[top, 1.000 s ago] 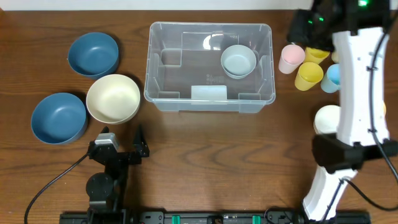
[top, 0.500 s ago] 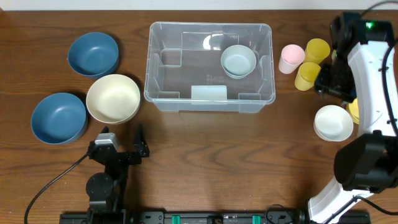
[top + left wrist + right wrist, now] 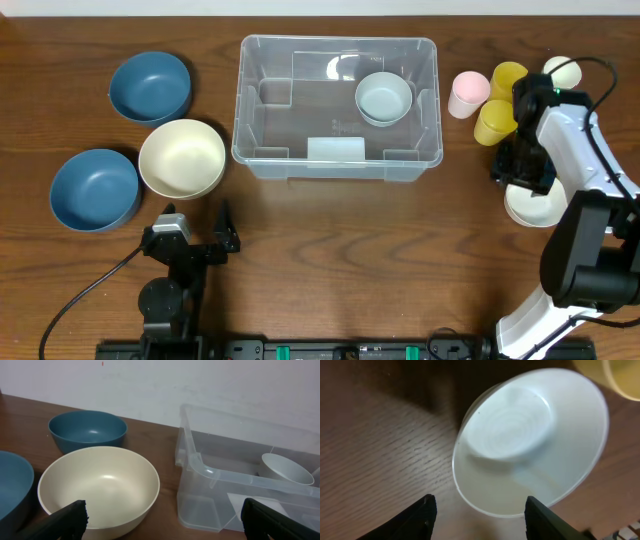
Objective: Pack container
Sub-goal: 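Grasp the rim of the white bowl with the right gripper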
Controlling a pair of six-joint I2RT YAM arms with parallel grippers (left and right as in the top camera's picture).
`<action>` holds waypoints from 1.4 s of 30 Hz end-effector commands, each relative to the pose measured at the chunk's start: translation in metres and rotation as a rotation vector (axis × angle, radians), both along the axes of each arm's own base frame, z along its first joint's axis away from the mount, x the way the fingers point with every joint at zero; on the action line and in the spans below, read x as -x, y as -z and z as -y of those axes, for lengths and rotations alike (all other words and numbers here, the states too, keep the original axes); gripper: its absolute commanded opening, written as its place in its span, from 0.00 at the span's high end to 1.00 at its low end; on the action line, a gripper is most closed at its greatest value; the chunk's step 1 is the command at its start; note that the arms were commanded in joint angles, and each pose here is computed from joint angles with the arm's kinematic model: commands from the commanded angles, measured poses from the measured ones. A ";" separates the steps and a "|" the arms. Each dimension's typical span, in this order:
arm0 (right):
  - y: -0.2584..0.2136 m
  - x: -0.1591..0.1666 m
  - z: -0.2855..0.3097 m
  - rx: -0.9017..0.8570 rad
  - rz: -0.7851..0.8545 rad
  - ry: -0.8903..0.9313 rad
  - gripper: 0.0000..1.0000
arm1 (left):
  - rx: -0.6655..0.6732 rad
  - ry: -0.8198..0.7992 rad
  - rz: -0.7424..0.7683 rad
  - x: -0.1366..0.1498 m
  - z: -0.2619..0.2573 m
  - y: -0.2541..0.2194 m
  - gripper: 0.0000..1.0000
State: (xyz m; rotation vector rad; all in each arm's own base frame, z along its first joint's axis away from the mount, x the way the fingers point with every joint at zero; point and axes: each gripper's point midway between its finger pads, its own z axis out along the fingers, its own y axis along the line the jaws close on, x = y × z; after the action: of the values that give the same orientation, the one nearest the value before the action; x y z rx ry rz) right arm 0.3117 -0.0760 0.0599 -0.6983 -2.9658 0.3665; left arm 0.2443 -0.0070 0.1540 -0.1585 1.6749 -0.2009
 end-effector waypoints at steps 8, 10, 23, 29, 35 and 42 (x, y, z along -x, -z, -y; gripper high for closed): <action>0.010 0.001 0.002 -0.024 0.026 -0.057 0.55 | -0.005 0.008 -0.041 0.000 0.002 0.016 0.02; 0.014 0.002 0.001 -0.027 0.026 -0.058 0.60 | -0.005 0.008 -0.041 0.000 0.002 0.016 0.02; 0.037 0.013 -0.003 -0.039 0.017 -0.051 0.95 | -0.005 0.008 -0.041 0.000 0.002 0.016 0.02; 0.035 0.012 -0.004 -0.042 0.021 -0.042 0.99 | -0.005 0.008 -0.041 0.000 0.002 0.016 0.02; 0.014 0.004 -0.009 -0.061 0.053 -0.044 0.99 | -0.005 0.008 -0.040 0.000 0.002 0.016 0.02; -0.058 -0.011 -0.026 -0.074 0.210 -0.112 0.99 | -0.005 0.008 -0.040 0.000 0.002 0.016 0.02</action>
State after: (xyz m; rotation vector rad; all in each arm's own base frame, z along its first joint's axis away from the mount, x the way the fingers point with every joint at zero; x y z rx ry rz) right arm 0.3052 -0.0599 0.0746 -0.6065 -3.0623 0.2419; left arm 0.2443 -0.0070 0.1540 -0.1584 1.6745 -0.2009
